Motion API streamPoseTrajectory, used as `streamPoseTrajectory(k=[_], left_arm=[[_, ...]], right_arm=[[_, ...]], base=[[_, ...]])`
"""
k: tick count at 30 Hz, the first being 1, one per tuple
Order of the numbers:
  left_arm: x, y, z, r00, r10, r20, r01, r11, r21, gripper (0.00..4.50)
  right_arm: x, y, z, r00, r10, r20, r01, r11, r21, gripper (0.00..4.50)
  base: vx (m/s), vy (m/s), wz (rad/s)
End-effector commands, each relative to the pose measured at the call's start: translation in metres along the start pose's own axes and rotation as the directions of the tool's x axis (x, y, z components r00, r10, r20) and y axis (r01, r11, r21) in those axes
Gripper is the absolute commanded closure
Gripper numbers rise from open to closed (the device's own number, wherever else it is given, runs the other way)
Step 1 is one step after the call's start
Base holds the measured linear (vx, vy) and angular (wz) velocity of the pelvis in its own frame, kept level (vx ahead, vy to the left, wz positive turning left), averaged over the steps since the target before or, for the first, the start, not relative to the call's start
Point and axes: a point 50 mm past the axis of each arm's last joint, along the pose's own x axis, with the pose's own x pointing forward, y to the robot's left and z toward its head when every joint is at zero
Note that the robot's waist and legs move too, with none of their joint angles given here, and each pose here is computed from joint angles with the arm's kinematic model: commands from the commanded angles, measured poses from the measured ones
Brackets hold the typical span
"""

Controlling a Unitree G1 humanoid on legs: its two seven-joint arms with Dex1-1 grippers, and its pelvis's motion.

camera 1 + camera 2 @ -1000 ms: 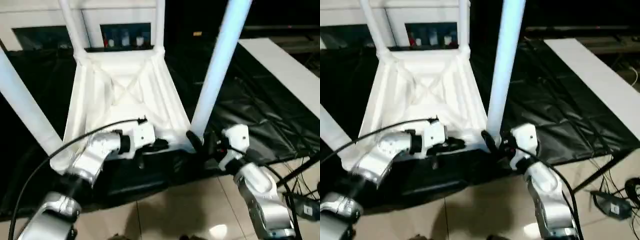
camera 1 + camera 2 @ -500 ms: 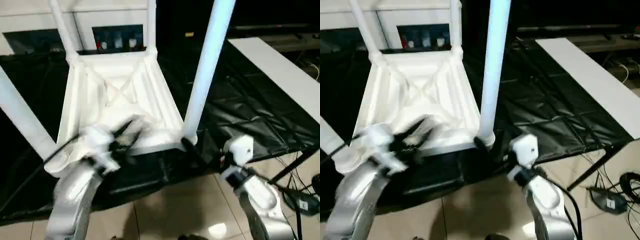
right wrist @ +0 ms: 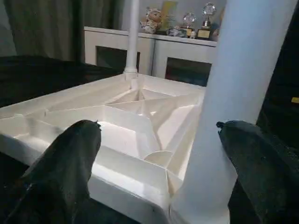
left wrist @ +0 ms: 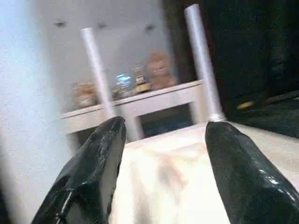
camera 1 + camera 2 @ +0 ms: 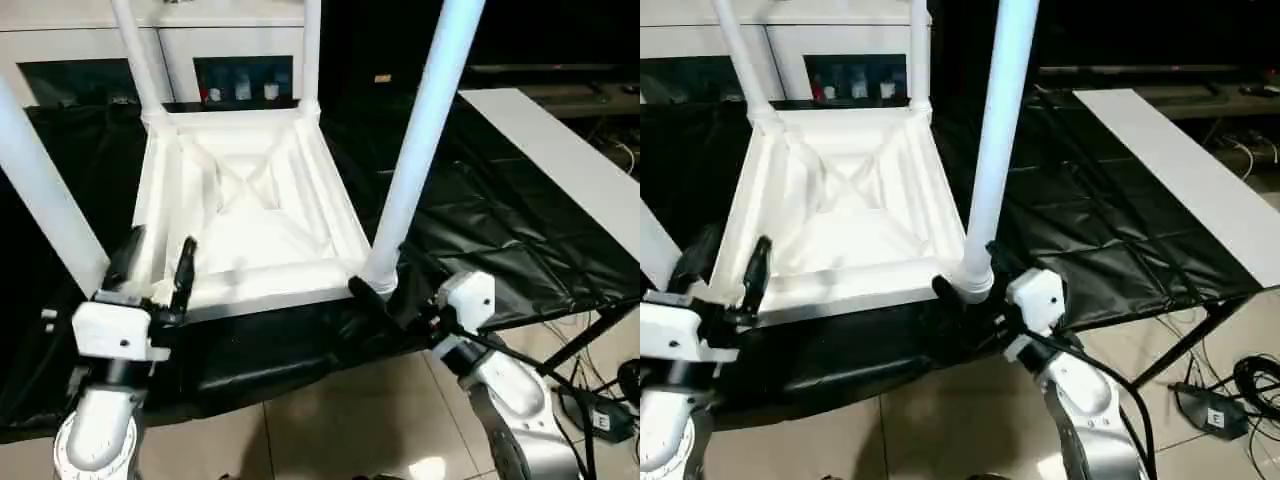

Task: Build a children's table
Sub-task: Rotate leg to tighten

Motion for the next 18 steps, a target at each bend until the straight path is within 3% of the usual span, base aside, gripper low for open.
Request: streamPoseTrajectory(k=[1, 3, 4, 6, 9, 10, 13, 14, 18], left_arm=[[0.001, 0.005, 0.001, 0.998, 0.063, -0.001, -0.063, 0.997, 0.034, 1.14], [0.001, 0.006, 0.001, 0.996, 0.091, -0.006, -0.091, 0.995, 0.042, 1.14], [0.000, 0.007, 0.000, 0.992, 0.122, -0.014, -0.121, 0.992, 0.046, 0.86], [-0.003, 0.006, -0.001, 0.989, 0.143, -0.029, -0.142, 0.989, 0.035, 0.73], [-0.008, 0.003, 0.000, 0.986, 0.159, -0.051, -0.159, 0.987, 0.013, 0.71], [-0.009, 0.003, 0.000, 0.984, 0.167, -0.055, -0.167, 0.986, 0.004, 0.38], [-0.012, 0.001, 0.003, 0.982, 0.177, -0.060, -0.179, 0.984, -0.019, 0.30], [-0.016, -0.002, 0.008, 0.983, 0.170, -0.062, -0.173, 0.984, -0.039, 0.06], [-0.018, -0.002, 0.010, 0.985, 0.161, -0.058, -0.163, 0.986, -0.033, 0.06]], right_arm=[[0.000, -0.003, 0.000, 1.000, -0.008, -0.001, 0.008, 1.000, 0.009, 0.00], [0.000, -0.002, -0.001, 1.000, -0.009, -0.001, 0.009, 1.000, 0.010, 0.00], [0.000, -0.002, -0.001, 1.000, -0.008, -0.003, 0.008, 1.000, 0.010, 0.00], [0.000, -0.002, -0.001, 1.000, -0.009, -0.003, 0.009, 1.000, 0.011, 0.00], [-0.001, -0.002, -0.001, 1.000, -0.011, -0.003, 0.011, 1.000, 0.009, 0.00], [-0.001, -0.002, -0.001, 1.000, -0.011, -0.002, 0.012, 1.000, 0.008, 0.00], [-0.002, -0.003, -0.001, 1.000, -0.011, -0.001, 0.011, 1.000, 0.006, 0.00], [-0.002, -0.002, 0.000, 1.000, -0.004, 0.004, 0.004, 1.000, 0.004, 0.00], [-0.002, -0.002, 0.001, 1.000, 0.007, 0.009, -0.007, 1.000, 0.005, 0.00]], base=[[0.000, 0.000, 0.00], [0.000, 0.000, 0.00], [0.000, 0.000, 0.00], [0.000, 0.000, 0.00], [0.000, 0.000, 0.00], [0.000, 0.000, 0.00], [0.000, 0.000, 0.00], [0.000, 0.000, 0.00], [0.000, 0.000, 0.00]])
